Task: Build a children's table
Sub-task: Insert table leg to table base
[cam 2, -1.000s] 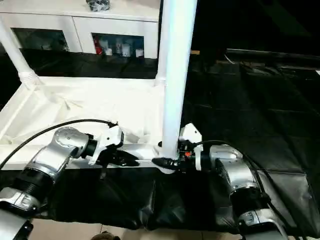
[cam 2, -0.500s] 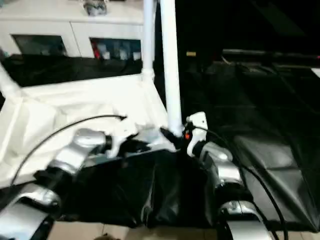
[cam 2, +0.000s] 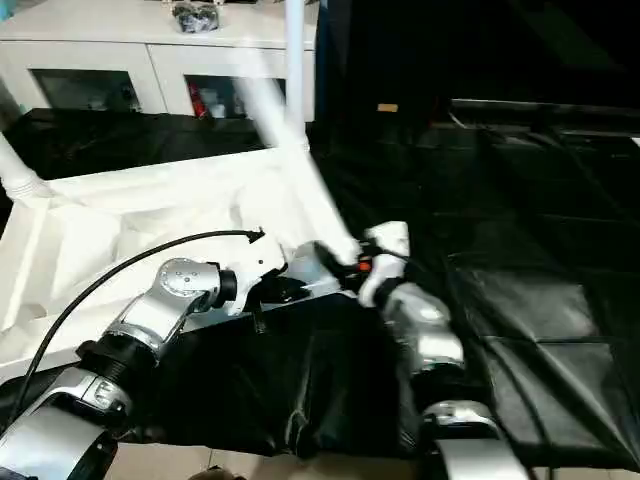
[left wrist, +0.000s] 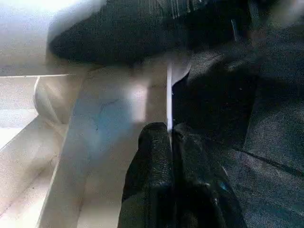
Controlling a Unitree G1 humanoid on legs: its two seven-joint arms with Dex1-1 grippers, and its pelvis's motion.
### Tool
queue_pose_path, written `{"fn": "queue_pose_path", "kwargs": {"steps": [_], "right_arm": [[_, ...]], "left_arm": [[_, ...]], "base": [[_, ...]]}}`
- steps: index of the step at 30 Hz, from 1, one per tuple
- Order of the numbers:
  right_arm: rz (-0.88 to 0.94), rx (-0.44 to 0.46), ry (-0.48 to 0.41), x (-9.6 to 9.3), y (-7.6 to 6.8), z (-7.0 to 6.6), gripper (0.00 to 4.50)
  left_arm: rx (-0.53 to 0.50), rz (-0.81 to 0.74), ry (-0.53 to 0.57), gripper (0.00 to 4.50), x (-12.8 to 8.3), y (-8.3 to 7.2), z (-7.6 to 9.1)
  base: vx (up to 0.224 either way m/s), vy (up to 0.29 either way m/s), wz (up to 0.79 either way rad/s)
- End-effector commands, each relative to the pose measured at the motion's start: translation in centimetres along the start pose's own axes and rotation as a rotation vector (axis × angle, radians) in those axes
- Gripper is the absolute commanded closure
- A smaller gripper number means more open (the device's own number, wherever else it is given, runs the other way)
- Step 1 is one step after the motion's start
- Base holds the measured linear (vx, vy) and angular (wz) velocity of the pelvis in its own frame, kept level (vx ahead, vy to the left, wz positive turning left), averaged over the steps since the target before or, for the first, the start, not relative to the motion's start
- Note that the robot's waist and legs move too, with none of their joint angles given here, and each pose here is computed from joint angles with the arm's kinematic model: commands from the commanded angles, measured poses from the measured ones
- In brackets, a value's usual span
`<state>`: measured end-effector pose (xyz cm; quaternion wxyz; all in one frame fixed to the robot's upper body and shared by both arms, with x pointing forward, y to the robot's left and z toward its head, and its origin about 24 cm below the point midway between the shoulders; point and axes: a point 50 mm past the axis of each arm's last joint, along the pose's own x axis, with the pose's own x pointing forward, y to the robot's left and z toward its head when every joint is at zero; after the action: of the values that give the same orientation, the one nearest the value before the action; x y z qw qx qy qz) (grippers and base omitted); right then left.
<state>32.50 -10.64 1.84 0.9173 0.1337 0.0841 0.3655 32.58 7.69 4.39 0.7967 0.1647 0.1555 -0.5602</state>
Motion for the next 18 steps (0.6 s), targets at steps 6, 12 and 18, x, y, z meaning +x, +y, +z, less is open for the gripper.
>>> {"fn": "queue_pose_path", "kwargs": {"steps": [6, 12, 18], "right_arm": [[0.001, 0.021, 0.043, -0.7, -0.4, -1.0, 1.73], [0.011, 0.011, 0.029, -0.6, -0.6, -0.4, 1.73], [0.020, 0.008, 0.002, -0.7, -0.7, 0.2, 1.73]], "left_arm": [[-0.052, 0.070, -0.190, 3.49, -1.5, 1.8, 2.3], [-0.153, 0.087, -0.258, 2.90, -3.3, 3.1, 2.8], [-0.235, 0.074, -0.266, 2.44, -4.8, 3.5, 2.2]], "base": [[0.000, 0.000, 0.00], [0.000, 0.000, 0.00], [0.000, 0.000, 0.00]]}}
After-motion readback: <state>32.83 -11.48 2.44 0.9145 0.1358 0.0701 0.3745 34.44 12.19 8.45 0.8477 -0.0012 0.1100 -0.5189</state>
